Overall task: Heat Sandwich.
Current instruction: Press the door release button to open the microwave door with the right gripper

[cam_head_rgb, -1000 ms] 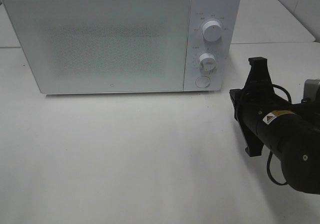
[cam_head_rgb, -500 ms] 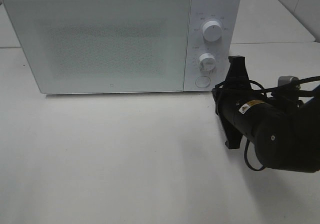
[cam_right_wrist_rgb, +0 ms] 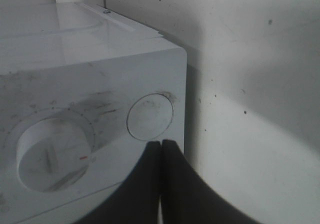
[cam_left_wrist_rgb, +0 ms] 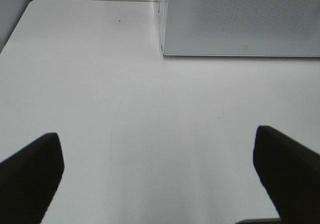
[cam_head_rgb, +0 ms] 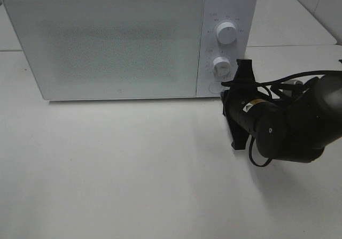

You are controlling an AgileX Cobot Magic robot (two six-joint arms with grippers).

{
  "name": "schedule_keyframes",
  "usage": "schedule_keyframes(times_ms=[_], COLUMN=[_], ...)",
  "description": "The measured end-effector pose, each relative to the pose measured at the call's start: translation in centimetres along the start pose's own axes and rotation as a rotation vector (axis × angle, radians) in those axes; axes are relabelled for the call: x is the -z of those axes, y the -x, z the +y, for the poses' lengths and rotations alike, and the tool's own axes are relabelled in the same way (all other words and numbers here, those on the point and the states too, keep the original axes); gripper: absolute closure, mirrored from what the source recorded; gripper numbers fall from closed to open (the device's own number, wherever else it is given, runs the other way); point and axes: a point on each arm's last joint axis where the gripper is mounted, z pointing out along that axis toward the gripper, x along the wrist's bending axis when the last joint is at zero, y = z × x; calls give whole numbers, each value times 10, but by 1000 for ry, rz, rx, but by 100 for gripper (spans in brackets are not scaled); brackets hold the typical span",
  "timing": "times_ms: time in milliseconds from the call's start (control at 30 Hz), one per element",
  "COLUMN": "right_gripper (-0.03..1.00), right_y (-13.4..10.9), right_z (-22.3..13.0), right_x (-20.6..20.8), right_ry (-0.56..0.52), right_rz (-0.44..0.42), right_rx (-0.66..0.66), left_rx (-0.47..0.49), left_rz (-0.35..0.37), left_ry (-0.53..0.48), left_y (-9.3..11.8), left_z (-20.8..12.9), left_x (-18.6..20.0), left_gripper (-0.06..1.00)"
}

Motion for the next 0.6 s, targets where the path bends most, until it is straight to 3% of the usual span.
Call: schedule_keyframes(times_ms=[333, 600], right_gripper=[96, 96], right_y=[-11, -6], right_z=[5, 3], right_x=[-17, -31], right_ry=[-15, -18], right_rz=[3, -19], right_rx=[4, 15], left_rx=[0, 0], left_rz=[0, 0], left_ry=[0, 0], left_y=[0, 0], left_z=[0, 0], left_x=[0, 0], left_gripper=[-3, -3])
